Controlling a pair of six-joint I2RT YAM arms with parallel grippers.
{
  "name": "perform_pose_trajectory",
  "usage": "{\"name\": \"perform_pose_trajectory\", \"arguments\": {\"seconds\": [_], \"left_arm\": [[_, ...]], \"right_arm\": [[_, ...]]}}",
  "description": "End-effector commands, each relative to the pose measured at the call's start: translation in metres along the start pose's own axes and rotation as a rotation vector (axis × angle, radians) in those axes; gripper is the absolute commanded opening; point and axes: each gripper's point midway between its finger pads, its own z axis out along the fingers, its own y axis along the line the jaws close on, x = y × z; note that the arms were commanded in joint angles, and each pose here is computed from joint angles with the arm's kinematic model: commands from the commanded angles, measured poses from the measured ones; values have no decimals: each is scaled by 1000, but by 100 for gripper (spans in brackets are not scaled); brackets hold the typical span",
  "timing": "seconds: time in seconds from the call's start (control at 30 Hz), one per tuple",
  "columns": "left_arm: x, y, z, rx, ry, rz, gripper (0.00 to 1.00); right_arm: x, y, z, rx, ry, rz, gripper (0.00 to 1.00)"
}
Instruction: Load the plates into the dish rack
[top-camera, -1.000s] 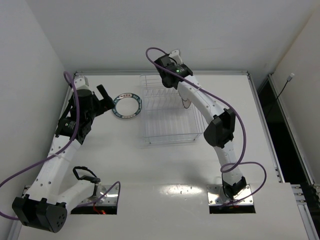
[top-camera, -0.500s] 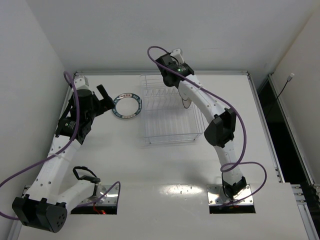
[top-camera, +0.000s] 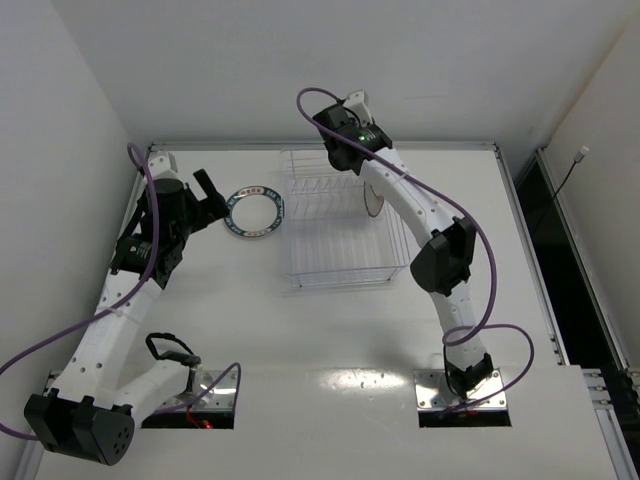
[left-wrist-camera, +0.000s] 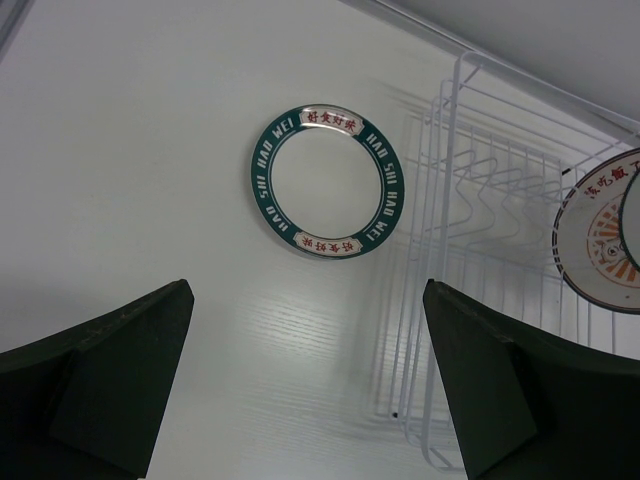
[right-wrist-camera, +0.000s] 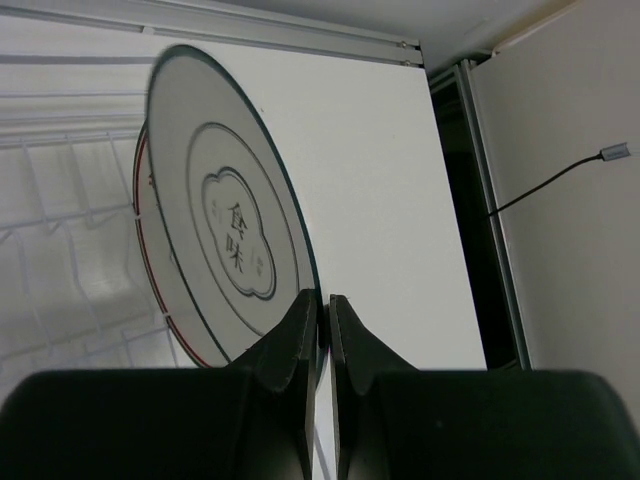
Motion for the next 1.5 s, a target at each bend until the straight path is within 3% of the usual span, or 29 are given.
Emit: {"name": "perform_pose_trajectory", "arguments": {"seconds": [0.0, 0.87, 1.13, 1.27, 1.37, 1.4, 1.47], "left_arm": [[-13, -6, -9, 23, -38, 2, 100], [-15, -2, -11, 7, -47, 2, 100], [-14, -4, -12, 15, -42, 2, 100], [-9, 0, -8, -3, -32, 7, 100], [-3, -4, 1, 2, -5, -17, 100], [2, -10, 5, 26, 18, -24, 100], [-1, -22, 11, 60, 32, -55, 100]], "right_arm": [[-30, -55, -17, 98, -74, 89, 0], [15, 32, 17, -99, 45, -19, 0], [68, 83, 31, -291, 233, 13, 0], [76, 82, 21, -390, 288, 69, 0], [63, 80, 1, -486, 275, 109, 19], [60, 81, -5, -522, 275, 119, 30], [44, 67, -22, -559, 244, 151, 44]]}}
